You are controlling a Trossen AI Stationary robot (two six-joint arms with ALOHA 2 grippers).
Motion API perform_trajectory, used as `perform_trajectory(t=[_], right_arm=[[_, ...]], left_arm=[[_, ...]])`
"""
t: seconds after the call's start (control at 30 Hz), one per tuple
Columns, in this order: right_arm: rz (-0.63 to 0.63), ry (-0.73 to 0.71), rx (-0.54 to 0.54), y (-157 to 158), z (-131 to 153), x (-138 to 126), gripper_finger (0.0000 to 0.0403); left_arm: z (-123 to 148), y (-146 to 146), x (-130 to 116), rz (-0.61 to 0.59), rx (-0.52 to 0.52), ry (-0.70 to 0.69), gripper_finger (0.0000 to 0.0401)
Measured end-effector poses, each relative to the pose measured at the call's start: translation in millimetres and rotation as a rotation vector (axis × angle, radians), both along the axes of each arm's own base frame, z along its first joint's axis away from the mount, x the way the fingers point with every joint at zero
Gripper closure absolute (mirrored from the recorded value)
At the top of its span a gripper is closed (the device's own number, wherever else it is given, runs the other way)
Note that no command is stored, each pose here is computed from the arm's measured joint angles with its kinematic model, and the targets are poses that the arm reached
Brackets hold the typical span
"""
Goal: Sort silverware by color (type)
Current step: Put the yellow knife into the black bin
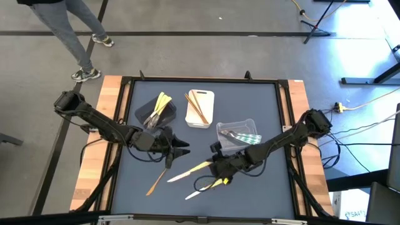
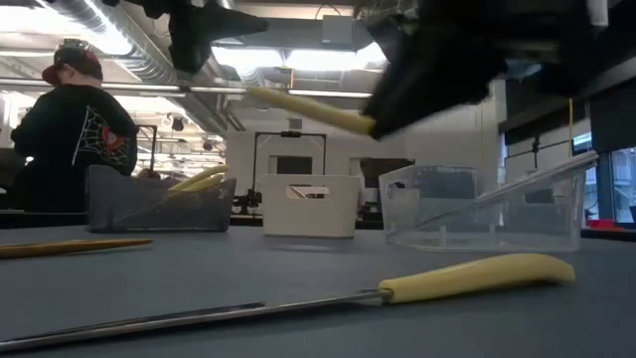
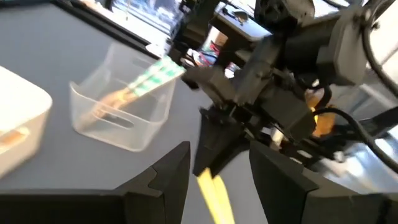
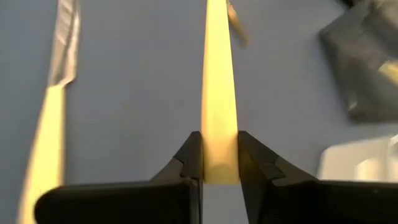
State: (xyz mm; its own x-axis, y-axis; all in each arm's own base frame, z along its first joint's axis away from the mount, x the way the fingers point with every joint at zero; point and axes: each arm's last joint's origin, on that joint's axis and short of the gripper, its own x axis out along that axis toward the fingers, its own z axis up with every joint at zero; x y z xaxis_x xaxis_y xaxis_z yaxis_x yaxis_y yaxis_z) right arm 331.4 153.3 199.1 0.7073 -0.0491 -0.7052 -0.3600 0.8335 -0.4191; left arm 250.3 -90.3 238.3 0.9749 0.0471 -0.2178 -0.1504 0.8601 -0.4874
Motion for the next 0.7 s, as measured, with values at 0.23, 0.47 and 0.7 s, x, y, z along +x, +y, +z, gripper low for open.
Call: perform_trajectory(t=[0.23, 0.47, 0.7], right_arm=[[0.158, -0.079, -0.131, -7, 33, 20, 0.0351], [0.235, -0.132, -0.188, -17, 55, 34, 0.0350], [0.268, -0.157, -0.165, -33, 67, 44, 0.0350]], left_arm=[[-1, 9, 5, -0.113, -0.224, 0.031, 0.0241], [-1, 15, 7, -0.208, -0.374, 0.068, 0.0241], [-1, 15, 7, -0.260, -0.518, 0.108, 0.0241]])
